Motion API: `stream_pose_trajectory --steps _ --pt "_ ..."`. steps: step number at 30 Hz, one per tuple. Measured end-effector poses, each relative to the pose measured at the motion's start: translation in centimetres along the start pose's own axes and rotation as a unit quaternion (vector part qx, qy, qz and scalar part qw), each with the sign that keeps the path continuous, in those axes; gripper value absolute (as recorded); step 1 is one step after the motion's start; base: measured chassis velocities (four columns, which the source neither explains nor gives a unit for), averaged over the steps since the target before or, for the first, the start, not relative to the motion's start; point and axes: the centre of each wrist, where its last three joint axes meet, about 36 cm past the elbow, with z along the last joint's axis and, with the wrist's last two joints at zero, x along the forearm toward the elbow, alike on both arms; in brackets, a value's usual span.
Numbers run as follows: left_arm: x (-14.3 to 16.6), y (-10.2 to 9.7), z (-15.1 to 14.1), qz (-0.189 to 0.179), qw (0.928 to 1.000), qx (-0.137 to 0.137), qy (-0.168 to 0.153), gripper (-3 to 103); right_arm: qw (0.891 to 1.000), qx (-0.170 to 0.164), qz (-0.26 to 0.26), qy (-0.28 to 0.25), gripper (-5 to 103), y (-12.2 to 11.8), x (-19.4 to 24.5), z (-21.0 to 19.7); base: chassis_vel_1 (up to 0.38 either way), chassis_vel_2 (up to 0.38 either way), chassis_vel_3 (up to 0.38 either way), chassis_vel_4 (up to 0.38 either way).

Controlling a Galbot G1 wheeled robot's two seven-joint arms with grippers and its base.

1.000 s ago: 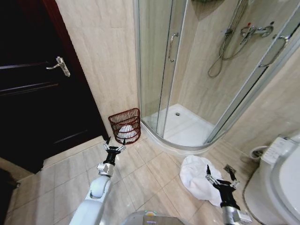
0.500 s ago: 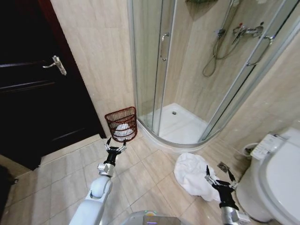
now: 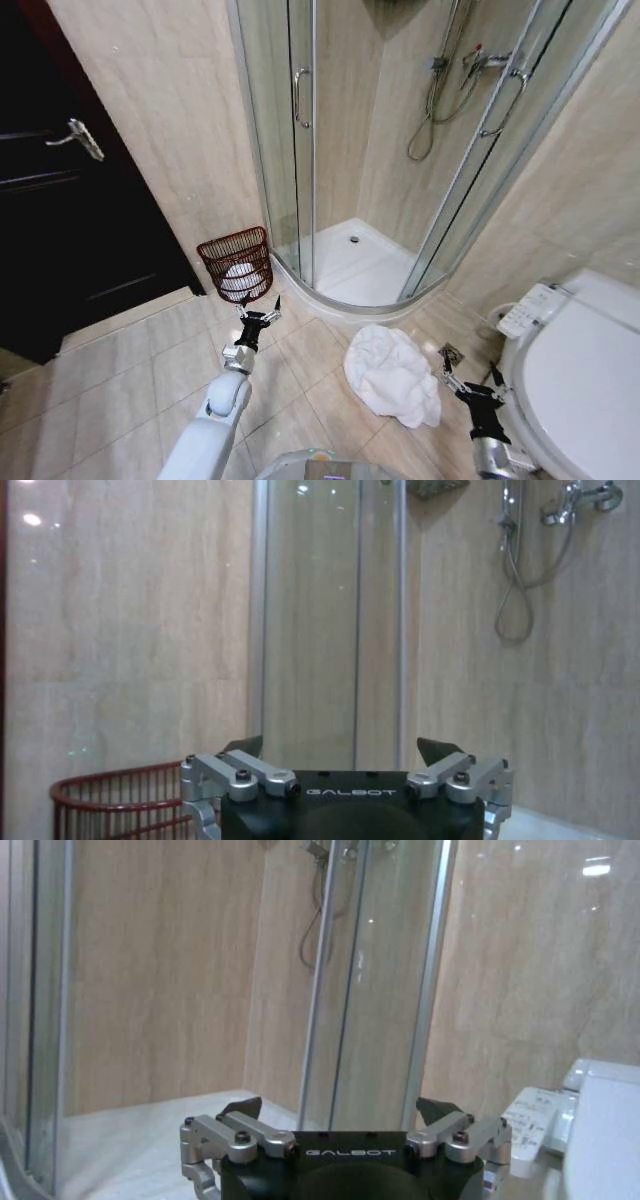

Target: Discard the used towel into the hamper.

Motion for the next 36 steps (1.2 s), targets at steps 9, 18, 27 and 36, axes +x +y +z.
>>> stream_pose_trajectory --steps 9,18,27,36 --pt "0.4 0.3 0.3 -0.004 1.0000 -0.006 0.006 100 1.000 0.001 -0.010 0.008 100 -0.1 -0.5 -0.1 0.015 0.020 -0.075 -0.008" --pt "0.7 0.5 0.3 -0.004 0.9999 -0.008 0.005 100 1.000 0.000 -0.008 0.003 100 0.1 -0.1 -0.6 -0.014 0.017 0.040 -0.031" --pt "1.1 0.6 -0.5 -0.008 0.9999 -0.006 -0.008 100 1.000 0.002 -0.008 -0.001 100 0.5 0.4 -0.9 -0.046 0.045 0.050 -0.052" --pt "1.3 0.7 -1.1 -0.013 0.9998 -0.003 -0.014 100 1.000 0.001 -0.009 -0.005 100 0.7 0.2 -1.2 -0.063 0.049 0.062 -0.054"
